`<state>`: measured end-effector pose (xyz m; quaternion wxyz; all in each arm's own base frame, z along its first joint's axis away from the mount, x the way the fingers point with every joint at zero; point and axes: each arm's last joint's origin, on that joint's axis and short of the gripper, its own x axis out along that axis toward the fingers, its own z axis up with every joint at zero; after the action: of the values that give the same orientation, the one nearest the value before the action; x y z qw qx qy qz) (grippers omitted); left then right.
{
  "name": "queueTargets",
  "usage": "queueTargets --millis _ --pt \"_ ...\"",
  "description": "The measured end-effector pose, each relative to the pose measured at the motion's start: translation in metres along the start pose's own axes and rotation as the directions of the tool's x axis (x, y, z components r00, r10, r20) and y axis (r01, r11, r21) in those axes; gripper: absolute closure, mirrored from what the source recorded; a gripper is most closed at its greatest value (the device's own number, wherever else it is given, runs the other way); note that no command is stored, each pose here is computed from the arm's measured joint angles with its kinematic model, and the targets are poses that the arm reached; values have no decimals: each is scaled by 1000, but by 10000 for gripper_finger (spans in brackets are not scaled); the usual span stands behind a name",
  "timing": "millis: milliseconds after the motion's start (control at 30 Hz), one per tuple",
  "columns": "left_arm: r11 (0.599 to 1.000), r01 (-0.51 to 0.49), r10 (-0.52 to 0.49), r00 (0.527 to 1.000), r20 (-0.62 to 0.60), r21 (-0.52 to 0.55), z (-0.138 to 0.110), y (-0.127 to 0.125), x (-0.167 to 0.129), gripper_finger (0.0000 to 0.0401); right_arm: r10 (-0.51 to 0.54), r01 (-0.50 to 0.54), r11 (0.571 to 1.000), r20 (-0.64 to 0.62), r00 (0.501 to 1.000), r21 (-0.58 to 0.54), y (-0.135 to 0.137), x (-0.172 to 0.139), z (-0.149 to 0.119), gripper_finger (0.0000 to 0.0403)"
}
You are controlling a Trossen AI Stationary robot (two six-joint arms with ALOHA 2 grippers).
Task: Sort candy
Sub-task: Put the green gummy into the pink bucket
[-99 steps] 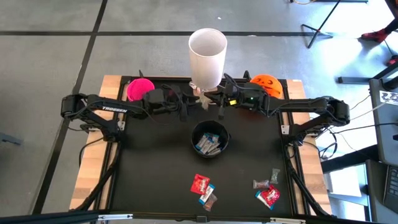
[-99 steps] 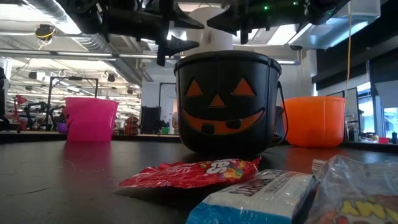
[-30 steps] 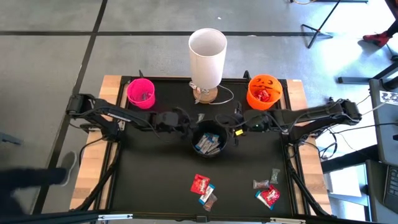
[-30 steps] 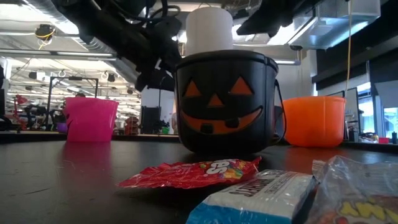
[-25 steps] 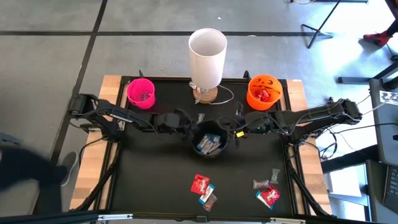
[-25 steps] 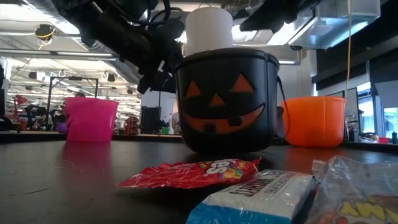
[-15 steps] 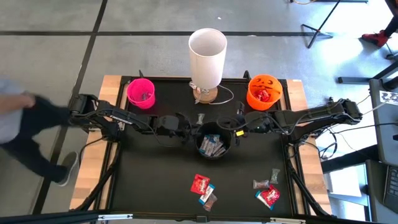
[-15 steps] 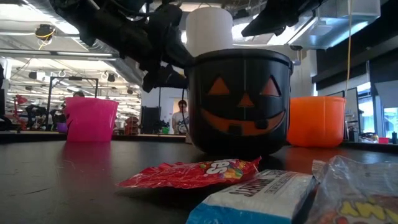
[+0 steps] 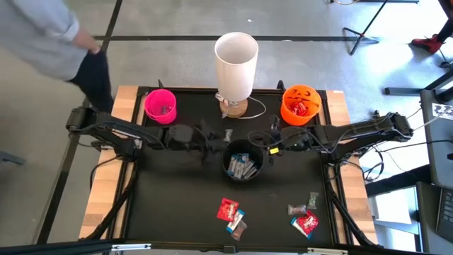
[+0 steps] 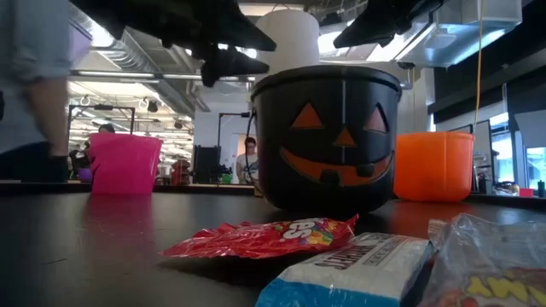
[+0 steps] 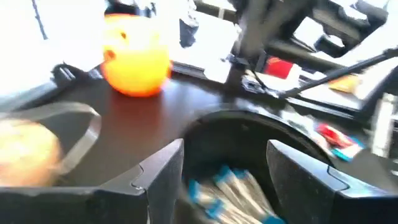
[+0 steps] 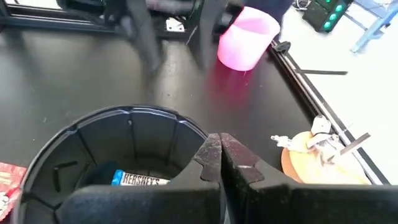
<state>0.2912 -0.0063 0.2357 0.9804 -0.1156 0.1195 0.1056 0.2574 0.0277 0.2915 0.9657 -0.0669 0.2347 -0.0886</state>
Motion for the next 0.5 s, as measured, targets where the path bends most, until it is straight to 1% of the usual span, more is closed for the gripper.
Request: queueTargets --millis 67,133,233,333,400,500 --pt "997 -51 50 999 10 54 5 7 -4 177 0 0 1000 -4 1000 14 0 0 0 403" --pt "991 -105 106 994 -12 84 3 20 -4 177 1 -1 1000 -4 1000 26 0 0 0 403" --pt "990 -121 125 991 -58 68 -7 46 -3 177 1 0 998 -14 1000 59 0 0 -1 403" --pt "990 -135 137 989 -62 28 -20 72 -2 177 -2 3 996 -16 1000 87 0 0 -2 403" --pt "988 -157 156 984 -81 -1 -30 87 -1 177 -18 20 995 -17 1000 96 0 0 -2 403" --pt "979 -203 198 973 -120 -34 -44 104 3 177 -55 57 992 -14 998 117 -2 0 -1 402"
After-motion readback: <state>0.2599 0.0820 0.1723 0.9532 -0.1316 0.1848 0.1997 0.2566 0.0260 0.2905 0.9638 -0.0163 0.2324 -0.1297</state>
